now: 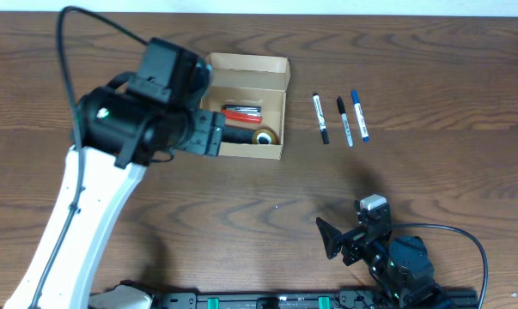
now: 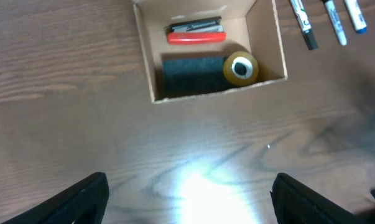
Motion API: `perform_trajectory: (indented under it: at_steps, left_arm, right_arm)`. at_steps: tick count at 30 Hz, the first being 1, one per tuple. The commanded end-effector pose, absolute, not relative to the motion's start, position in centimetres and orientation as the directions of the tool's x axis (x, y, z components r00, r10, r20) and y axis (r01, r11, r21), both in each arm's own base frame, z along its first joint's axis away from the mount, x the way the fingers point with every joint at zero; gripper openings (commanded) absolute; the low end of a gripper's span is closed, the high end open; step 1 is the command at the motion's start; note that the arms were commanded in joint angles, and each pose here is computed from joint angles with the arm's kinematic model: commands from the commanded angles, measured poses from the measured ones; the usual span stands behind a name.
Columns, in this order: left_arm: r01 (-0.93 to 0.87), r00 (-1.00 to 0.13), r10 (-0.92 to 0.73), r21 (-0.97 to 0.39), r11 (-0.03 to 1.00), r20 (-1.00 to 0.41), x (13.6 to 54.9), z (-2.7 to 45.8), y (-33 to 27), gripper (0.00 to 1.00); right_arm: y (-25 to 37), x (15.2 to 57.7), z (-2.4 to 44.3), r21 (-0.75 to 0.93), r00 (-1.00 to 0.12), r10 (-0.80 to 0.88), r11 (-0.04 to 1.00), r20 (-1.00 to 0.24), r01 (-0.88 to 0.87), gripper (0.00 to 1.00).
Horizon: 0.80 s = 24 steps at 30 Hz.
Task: Pack container
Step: 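Withdraw the left gripper from the box back toward its rest pose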
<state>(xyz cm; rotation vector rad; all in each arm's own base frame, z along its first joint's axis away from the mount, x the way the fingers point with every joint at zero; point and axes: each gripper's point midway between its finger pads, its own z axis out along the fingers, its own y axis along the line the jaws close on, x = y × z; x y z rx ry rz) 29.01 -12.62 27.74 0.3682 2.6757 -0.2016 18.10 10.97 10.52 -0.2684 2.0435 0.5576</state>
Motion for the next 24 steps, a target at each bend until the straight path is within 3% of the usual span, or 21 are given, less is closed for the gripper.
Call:
perform_trajectory:
  at_steps: [1, 14, 24]
  left_arm:
    - [0.356, -0.838, 0.276, -0.088, 0.930, -0.471, 27.2, 29.5, -12.3, 0.85]
    - [0.386, -0.787, 0.278, -0.089, 0.918, -0.550, 20.7, 31.5, -9.9, 0.86]
    - [0.435, -0.743, 0.283, -0.115, 0.893, -0.606, 15.6, 30.9, -8.8, 0.98]
  right_arm:
    - [11.1, 18.0, 10.5, 0.265, -0.502, 0.021, 0.868, -0.864, -0.420, 0.99]
    - [11.1, 18.0, 10.5, 0.265, -0.502, 0.021, 0.868, -0.864, -0.420, 0.99]
    - [11.1, 18.0, 10.5, 0.265, -0.502, 0.021, 0.868, -0.865, -0.420, 0.99]
